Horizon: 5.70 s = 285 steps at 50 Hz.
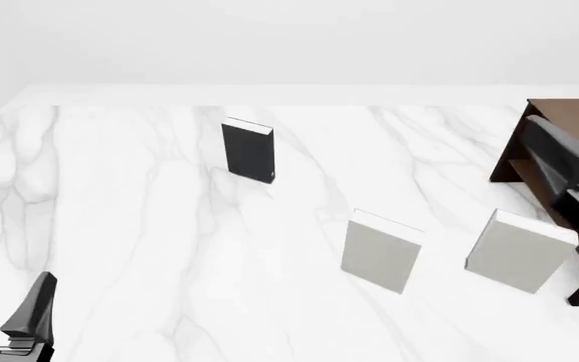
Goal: Pick up the book on the left and place it on top of the shelf.
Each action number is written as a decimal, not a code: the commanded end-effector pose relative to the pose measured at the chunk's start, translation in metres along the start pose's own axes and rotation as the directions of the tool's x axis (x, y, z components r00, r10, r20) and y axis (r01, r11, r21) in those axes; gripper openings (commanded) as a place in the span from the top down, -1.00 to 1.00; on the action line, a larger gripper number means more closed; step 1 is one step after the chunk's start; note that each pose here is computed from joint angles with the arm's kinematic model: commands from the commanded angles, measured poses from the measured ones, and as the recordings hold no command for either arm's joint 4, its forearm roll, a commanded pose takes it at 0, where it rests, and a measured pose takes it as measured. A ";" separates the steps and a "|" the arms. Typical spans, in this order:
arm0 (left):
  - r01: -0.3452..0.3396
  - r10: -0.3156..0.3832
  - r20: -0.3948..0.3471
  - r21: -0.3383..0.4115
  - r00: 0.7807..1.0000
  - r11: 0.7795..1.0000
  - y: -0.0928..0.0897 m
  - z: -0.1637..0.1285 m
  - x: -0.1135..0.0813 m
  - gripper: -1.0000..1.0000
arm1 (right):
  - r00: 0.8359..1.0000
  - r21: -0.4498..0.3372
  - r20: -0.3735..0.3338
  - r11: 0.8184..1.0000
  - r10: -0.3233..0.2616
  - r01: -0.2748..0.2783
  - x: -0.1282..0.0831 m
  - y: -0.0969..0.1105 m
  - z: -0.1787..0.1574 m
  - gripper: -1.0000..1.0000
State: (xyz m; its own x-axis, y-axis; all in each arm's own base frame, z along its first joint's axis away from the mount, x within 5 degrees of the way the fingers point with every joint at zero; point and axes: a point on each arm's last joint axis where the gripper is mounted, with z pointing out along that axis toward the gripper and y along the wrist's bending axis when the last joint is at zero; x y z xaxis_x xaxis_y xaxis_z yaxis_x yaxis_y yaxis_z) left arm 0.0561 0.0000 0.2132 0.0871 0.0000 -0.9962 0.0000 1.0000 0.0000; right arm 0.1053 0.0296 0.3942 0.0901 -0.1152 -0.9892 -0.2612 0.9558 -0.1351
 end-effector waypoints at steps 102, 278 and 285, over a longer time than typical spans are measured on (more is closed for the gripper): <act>0.000 0.000 0.000 0.000 1.000 1.000 0.000 0.000 0.000 -1.00 | 0.982 -0.260 -0.182 0.966 -0.051 0.002 0.095 0.103 0.263 -1.00; 0.000 0.000 0.000 0.000 1.000 1.000 0.000 0.000 0.000 -1.00 | 0.950 -0.280 -0.311 0.956 -0.007 -0.084 0.250 0.178 0.406 -1.00; 0.000 0.000 0.000 0.000 1.000 1.000 0.000 0.000 0.000 -1.00 | 0.950 -0.278 -0.314 0.957 -0.007 -0.085 0.253 0.178 0.410 -1.00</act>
State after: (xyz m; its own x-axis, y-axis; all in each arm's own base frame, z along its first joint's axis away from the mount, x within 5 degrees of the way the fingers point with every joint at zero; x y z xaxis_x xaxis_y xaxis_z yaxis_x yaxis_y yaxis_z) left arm 0.0561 0.0000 0.2132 0.0871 0.0000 -0.9962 0.0000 1.0000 0.0000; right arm 0.4712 0.2793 0.1484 -0.2081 -0.2001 -0.9574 -0.5247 0.8489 -0.0634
